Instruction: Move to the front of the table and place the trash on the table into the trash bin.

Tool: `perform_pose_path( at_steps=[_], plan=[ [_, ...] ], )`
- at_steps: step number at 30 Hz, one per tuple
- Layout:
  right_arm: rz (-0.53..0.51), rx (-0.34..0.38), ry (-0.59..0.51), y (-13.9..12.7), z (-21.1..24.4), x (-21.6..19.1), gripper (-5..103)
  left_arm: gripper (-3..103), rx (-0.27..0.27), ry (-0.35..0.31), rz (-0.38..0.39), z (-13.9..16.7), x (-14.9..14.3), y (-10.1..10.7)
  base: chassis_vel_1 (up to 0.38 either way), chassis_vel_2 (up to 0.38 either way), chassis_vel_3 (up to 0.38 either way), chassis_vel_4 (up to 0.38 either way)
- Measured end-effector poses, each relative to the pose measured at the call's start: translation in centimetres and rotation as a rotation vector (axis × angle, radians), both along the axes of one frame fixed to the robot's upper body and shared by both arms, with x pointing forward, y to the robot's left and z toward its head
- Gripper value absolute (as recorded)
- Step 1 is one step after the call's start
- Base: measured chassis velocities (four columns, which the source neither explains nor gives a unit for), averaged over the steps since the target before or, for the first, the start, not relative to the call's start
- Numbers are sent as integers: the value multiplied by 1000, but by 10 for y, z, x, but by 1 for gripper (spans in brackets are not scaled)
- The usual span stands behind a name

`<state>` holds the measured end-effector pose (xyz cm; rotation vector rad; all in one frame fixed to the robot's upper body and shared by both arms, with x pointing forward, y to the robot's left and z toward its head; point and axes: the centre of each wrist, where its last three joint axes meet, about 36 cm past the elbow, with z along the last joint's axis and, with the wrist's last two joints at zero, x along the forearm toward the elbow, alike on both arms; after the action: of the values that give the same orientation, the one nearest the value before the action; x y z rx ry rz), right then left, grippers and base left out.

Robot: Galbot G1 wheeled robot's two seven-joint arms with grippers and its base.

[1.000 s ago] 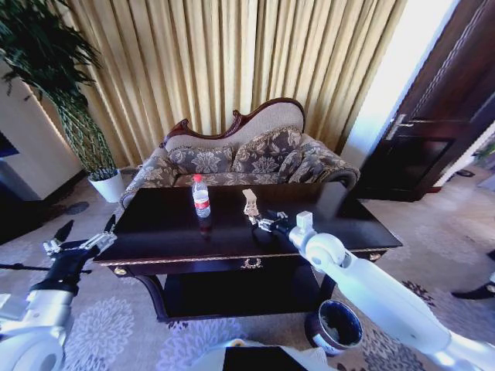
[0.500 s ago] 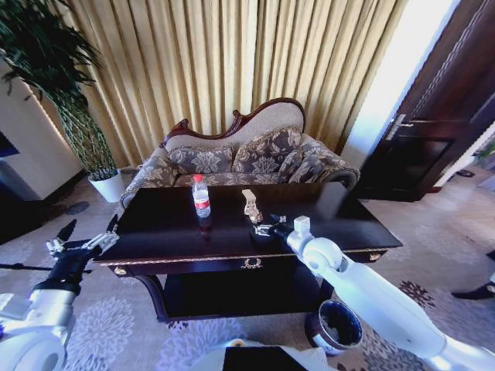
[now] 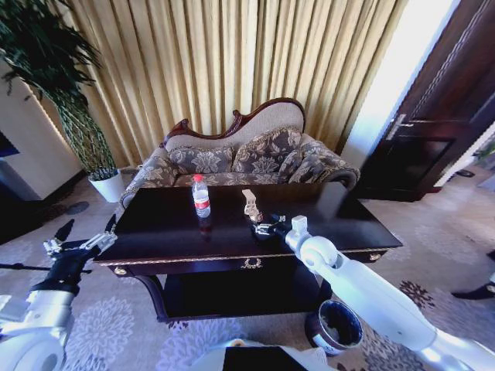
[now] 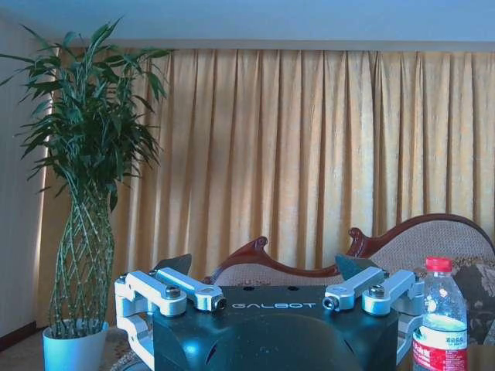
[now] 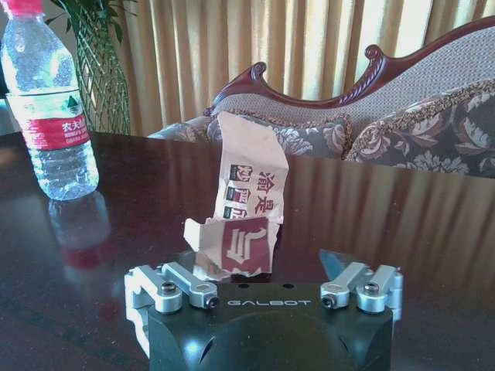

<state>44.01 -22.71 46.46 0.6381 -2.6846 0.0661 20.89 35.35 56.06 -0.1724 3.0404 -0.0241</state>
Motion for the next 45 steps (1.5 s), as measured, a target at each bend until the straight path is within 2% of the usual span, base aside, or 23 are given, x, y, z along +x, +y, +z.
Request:
perform_pose_path(
  at_steps=[1, 3, 5, 6, 8, 9, 11, 12, 13, 14, 16, 18, 22, 27, 38, 45],
  plan=[
    [-1, 1, -4, 0, 0, 0, 82, 100, 2, 0, -1, 0, 0, 0, 0, 0, 0, 0],
    [-2, 0, -5, -1, 0, 0, 82, 100, 3, 0, -1, 0, 0, 0, 0, 0, 0, 0],
    [-2, -2, -7, -1, 0, 0, 71, 100, 3, 0, -1, 0, 0, 0, 0, 0, 0, 0],
    [-2, -2, -7, -1, 0, 0, 71, 100, 3, 0, -1, 0, 0, 0, 0, 0, 0, 0],
    [-4, -5, -10, -2, -1, 0, 60, 100, 5, 0, -1, 0, 0, 0, 0, 0, 0, 0],
    [-4, -5, -10, -2, -1, 0, 60, 100, 5, 0, -1, 0, 0, 0, 0, 0, 0, 0],
    [-5, -8, -10, -2, -2, -1, 49, 100, 6, 1, 0, 0, 0, 0, 0, 0, 0, 0],
    [-5, -8, -10, -2, -2, -1, 49, 100, 6, 1, 0, 0, 0, 0, 0, 0, 0, 0],
    [-5, -8, -10, -2, -2, -1, 38, 100, 7, 1, 0, 0, 0, 0, 0, 0, 0, 0],
    [-5, -8, -10, -2, -2, -1, 38, 100, 7, 1, 0, 0, 0, 0, 0, 0, 0, 0],
    [-5, -8, -12, -2, -1, -1, 28, 100, 7, 1, 1, 0, 0, 0, 0, 0, 0, 0],
    [-5, -8, -12, -2, -1, -1, 28, 100, 6, 2, 2, 0, 0, 0, 0, 0, 0, 0],
    [-5, -7, -14, -2, -1, -1, 5, 100, 6, 3, 3, 0, -1, 0, 0, 0, 0, 0],
    [-6, -6, -17, -2, 0, -2, 1, 100, 6, 2, 4, 0, -1, 0, 0, 0, 0, 0],
    [-25, 5, -35, -10, 6, -4, 0, 100, 6, -2, 4, 0, -1, 1, 0, 0, 0, 0],
    [-82, 30, -105, -26, 24, -3, 0, 100, -2, -10, 0, 1, 1, 0, 0, 0, 0, 0]
  ],
)
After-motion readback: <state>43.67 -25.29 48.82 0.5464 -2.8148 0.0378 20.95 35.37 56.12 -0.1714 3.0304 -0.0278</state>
